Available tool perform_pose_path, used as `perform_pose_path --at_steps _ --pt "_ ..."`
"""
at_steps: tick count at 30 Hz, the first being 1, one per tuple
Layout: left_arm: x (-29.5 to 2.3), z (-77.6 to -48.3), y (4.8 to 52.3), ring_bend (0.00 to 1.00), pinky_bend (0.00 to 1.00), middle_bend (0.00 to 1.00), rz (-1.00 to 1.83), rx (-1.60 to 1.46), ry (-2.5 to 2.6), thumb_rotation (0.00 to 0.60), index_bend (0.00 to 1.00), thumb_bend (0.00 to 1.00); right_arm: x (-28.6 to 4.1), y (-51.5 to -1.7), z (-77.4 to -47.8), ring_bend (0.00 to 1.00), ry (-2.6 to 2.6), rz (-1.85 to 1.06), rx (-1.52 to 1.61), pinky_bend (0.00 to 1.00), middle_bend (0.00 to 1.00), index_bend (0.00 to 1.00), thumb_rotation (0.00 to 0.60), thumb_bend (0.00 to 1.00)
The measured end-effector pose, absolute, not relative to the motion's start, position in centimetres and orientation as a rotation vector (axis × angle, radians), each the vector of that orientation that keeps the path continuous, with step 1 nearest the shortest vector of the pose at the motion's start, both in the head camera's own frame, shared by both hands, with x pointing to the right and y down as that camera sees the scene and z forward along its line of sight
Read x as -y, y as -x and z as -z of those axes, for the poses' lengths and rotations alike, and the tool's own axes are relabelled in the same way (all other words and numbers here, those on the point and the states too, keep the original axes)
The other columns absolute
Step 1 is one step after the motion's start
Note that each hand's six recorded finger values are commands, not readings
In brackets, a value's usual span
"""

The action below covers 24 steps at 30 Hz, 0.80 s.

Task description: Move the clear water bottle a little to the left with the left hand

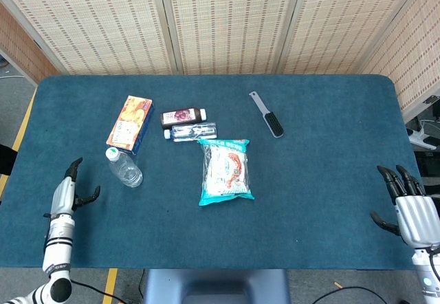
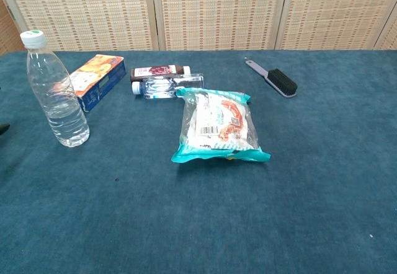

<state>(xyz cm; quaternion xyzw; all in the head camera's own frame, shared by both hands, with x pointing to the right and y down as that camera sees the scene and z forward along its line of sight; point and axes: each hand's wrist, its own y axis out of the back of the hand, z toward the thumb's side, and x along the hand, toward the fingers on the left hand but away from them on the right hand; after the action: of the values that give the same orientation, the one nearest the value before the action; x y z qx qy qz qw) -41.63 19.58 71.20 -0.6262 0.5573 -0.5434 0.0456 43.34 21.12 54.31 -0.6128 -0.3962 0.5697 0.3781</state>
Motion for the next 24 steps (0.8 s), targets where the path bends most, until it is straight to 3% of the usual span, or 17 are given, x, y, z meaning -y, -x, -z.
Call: perform_pose_path --at_steps 24 --pt "-18.3 -70.3 35.3 0.0 0.11 0.0 1.379 -1.899 2.262 0.6 0.0 0.34 -20.9 -43.4 -54.6 0.0 1.568 -1.471 1.011 0.15 0.11 0.0 0.6 0.12"
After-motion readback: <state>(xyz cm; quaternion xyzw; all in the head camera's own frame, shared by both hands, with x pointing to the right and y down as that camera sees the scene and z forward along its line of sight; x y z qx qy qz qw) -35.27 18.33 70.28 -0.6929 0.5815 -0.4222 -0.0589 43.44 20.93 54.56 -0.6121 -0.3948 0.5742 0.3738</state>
